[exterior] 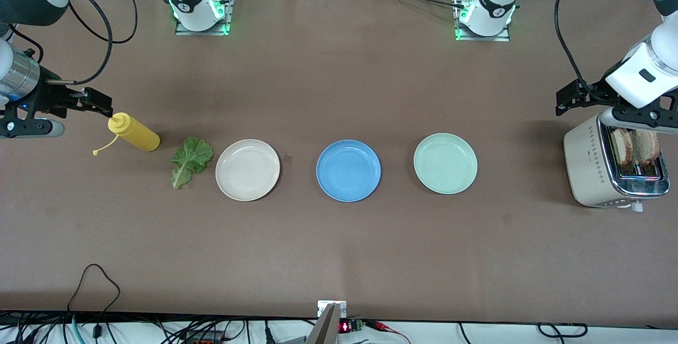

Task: Make sandwich in blue plate with both arms
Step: 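Reach the left gripper to the toaster while the right gripper approaches the lettuce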

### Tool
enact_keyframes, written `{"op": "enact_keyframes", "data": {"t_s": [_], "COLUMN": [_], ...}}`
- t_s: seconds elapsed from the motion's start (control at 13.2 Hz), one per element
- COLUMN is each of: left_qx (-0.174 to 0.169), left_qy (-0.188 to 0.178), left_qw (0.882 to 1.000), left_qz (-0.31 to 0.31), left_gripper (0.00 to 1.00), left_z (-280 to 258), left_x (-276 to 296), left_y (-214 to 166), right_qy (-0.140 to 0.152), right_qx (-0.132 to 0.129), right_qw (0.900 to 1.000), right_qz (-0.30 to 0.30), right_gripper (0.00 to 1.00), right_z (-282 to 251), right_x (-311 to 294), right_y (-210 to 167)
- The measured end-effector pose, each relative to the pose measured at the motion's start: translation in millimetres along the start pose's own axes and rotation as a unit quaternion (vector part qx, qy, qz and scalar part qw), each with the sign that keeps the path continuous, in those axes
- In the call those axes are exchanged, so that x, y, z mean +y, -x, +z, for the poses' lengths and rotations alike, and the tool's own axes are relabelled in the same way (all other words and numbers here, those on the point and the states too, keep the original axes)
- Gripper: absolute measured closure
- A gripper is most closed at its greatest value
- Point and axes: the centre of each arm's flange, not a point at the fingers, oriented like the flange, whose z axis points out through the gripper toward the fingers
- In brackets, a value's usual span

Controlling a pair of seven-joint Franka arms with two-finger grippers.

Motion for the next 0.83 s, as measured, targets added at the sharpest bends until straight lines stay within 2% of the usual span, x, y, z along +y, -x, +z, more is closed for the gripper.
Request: {"op": "enact_keyframes", "data": {"t_s": [0.83], "left_qx": [-0.007], "left_qy": [0.0], "left_qw": [1.0], "left_qz": [0.001], "left_gripper": [0.0], "left_z": [1.2], "left_x": [1.0], "left_y": [1.4], "right_qy": [0.0], "right_qx": [0.002], "right_qw": [1.0], "right_qz": [0.006], "right_gripper": [0.0], "right_z": [-0.2], "right_x": [5.9], "right_y": [-0.2]}}
